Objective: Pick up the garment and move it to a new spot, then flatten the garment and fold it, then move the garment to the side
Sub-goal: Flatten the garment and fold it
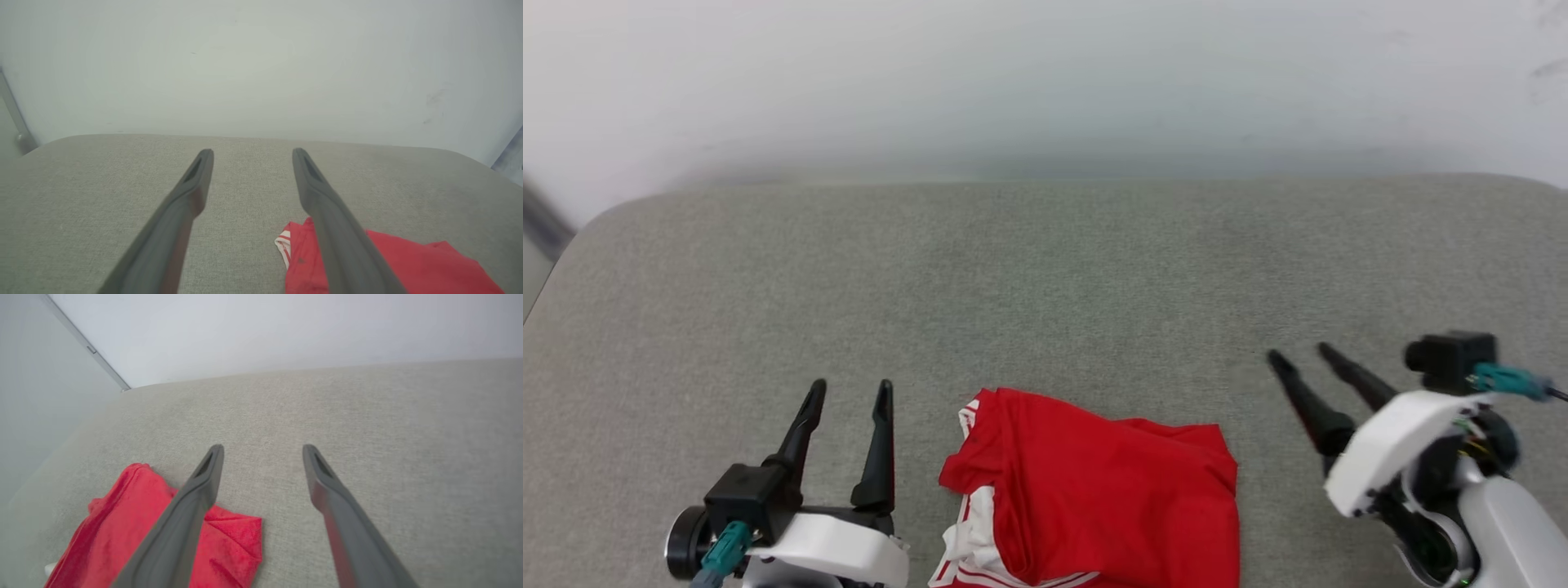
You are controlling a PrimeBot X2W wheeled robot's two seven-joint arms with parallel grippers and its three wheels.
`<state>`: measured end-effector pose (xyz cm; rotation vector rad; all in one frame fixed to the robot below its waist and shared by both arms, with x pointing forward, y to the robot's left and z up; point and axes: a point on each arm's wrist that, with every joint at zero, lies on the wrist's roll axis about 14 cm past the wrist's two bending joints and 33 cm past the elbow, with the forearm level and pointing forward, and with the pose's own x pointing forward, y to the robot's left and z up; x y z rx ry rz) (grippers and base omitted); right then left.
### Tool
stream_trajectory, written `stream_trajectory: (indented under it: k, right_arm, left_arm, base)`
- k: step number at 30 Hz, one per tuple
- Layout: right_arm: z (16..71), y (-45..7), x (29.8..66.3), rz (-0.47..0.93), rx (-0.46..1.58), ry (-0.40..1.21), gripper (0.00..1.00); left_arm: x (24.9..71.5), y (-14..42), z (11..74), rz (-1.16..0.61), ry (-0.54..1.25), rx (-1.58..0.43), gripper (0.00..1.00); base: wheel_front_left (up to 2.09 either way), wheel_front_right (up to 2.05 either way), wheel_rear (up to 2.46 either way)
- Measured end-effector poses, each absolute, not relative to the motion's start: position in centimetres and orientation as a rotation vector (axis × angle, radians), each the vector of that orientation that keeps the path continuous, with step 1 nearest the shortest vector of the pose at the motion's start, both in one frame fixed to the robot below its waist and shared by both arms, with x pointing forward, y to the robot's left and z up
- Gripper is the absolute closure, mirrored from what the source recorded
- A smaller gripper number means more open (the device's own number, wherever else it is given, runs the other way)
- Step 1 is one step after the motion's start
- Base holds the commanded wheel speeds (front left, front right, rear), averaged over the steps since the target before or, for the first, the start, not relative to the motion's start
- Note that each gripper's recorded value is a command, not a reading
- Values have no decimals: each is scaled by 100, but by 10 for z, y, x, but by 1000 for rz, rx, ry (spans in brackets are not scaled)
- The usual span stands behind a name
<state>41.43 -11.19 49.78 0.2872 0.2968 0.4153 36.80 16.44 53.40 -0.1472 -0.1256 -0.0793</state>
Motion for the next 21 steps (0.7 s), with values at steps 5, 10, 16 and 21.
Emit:
stream_trajectory:
  k: [5, 10, 16, 21]
  right_arm:
    - [515, -164, 406, 244, 209, 142, 0]
    - [539, -188, 387, 136, 125, -11, 0]
    - [549, -181, 368, 121, 89, -70, 0]
    - [542, -176, 356, 117, 101, -49, 0]
  left_arm:
    - [363, 168, 534, -67, -125, -147, 0]
    - [356, 174, 534, -54, -129, -130, 0]
    - [346, 182, 532, -30, -126, -122, 0]
    - [336, 188, 526, -8, -109, -116, 0]
  base:
    - [0, 0, 0]
    - [0, 0, 0]
    - [0, 0, 0]
    - [0, 0, 0]
